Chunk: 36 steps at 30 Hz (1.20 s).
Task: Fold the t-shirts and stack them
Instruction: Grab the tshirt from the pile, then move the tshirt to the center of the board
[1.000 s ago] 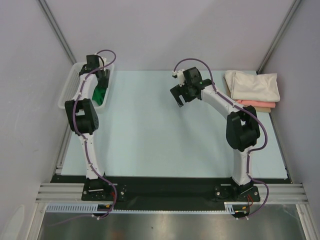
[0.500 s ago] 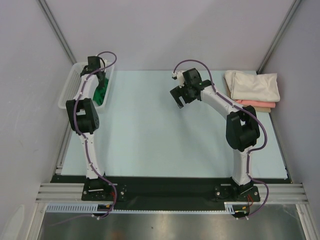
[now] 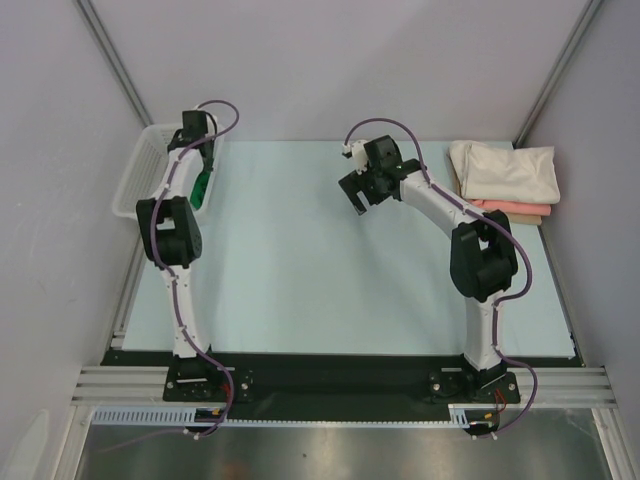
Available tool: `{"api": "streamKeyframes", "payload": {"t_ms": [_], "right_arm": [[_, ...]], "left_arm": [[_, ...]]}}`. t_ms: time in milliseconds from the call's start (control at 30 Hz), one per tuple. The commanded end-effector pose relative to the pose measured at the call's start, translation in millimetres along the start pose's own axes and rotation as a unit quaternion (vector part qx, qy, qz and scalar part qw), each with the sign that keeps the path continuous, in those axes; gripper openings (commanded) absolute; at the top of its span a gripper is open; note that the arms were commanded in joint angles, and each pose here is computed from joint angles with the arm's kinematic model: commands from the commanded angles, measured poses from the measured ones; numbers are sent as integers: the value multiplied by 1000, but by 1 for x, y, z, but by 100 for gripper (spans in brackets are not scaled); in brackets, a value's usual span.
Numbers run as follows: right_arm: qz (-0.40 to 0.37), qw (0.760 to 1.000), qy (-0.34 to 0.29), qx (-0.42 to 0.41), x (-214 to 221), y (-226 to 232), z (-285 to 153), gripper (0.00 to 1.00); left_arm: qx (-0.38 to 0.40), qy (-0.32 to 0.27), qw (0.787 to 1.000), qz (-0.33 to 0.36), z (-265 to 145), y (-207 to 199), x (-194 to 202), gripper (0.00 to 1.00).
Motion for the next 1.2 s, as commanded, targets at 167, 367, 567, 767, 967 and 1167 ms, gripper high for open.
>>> {"api": "streamKeyframes", "payload": {"t_ms": [167,367,567,767,967,1167], "right_arm": [[-32,998,-56,24,-37,-10,-18,100],[-43,997,-63,25,-39,-12,-19,100],[-40,996,-80,20,-47,-12,-33,100],[-44,985,-163,26,-84,-9,-110,100],[-56,978,-199,36,-62,-4,-177,100],[-41,974,-223,11,-15,-9,-237,100]], "left_arm": [[-12,-114,990,-82,-78,13,-80,0],[-10,-186,975,-120,-137,4,-127,0],[10,-232,967,-110,-182,-9,-156,0],[10,-342,934,-107,-307,0,-188,0],[55,-454,887,-59,-436,-25,-199,0],[152,-440,882,76,-460,-127,-154,27]]}}
Point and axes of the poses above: each gripper's point midway between its finger pads, its own z axis out along the fingers, its own y axis along the line the jaws close on, x = y × z, the point moved 1 cm from there along -z, back along the fingers, and after that the axes turned 9 degrees about z, right-handed, at the moved point
